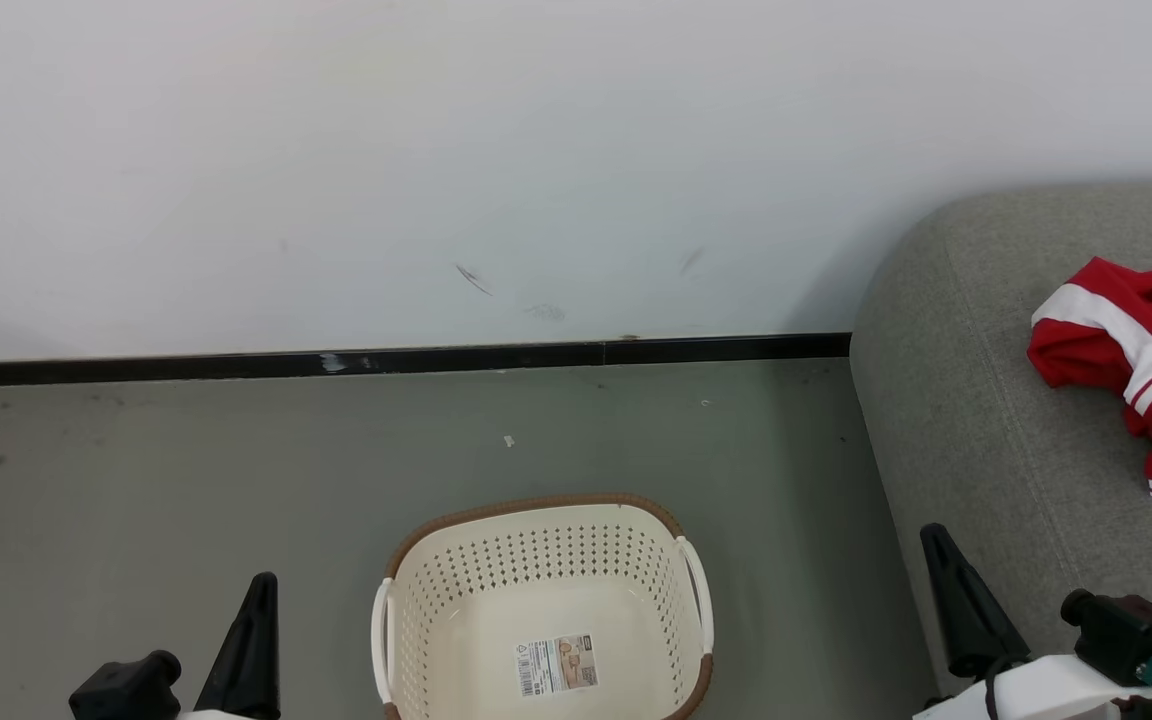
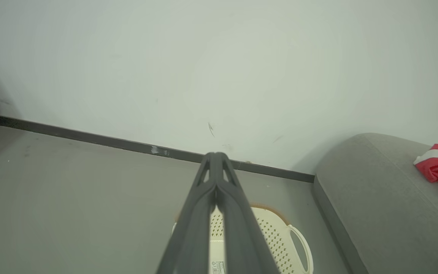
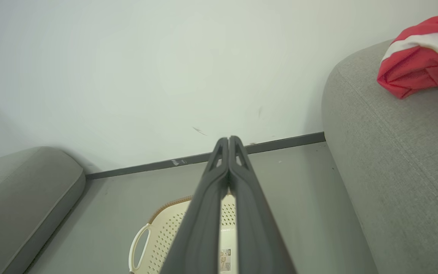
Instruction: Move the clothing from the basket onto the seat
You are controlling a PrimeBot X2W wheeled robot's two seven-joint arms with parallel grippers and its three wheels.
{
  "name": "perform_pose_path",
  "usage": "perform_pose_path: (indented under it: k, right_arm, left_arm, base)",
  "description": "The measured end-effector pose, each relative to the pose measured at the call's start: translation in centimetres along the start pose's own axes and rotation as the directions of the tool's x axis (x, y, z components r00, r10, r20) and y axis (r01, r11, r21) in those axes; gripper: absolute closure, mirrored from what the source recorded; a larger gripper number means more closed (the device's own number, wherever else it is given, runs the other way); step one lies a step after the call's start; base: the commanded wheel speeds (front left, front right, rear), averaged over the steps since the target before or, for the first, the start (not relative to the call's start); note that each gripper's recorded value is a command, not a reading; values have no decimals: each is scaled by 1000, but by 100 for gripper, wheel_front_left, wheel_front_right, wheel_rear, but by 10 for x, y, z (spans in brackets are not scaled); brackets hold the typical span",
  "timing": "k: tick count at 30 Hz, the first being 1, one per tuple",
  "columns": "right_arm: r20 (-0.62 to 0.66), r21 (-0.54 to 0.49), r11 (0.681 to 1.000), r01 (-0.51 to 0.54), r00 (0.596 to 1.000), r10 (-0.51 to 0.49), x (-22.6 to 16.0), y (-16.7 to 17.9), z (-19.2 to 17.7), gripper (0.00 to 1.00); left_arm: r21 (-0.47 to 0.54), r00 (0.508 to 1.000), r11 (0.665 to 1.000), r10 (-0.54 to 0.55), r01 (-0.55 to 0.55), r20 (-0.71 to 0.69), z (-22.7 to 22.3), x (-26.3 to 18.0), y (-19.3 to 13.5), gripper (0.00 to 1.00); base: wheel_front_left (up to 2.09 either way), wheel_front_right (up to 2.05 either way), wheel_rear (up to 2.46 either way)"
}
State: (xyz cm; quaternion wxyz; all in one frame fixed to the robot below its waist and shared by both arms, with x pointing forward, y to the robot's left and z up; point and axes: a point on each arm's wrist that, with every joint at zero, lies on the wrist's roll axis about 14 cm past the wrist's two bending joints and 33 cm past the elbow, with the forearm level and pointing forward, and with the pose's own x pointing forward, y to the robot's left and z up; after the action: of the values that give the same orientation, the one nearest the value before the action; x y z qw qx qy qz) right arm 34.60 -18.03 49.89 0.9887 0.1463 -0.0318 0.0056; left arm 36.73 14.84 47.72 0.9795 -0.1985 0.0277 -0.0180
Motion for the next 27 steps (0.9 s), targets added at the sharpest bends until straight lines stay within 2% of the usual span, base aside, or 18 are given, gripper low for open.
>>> perform_pose_path:
  k: [13, 27]
  right_arm:
    - [-10, 224, 973, 54, 999, -53, 0, -8, -2, 100]
    - [-50, 401, 911, 95, 995, -81, 4, -16, -8, 100]
  left_arm:
    - [-188, 998, 981, 43, -51, -45, -4, -2, 11, 100]
    - [-352, 994, 931, 69, -93, -80, -7, 0, 21, 100]
  base:
    - [0, 0, 0]
    - [0, 0, 0]
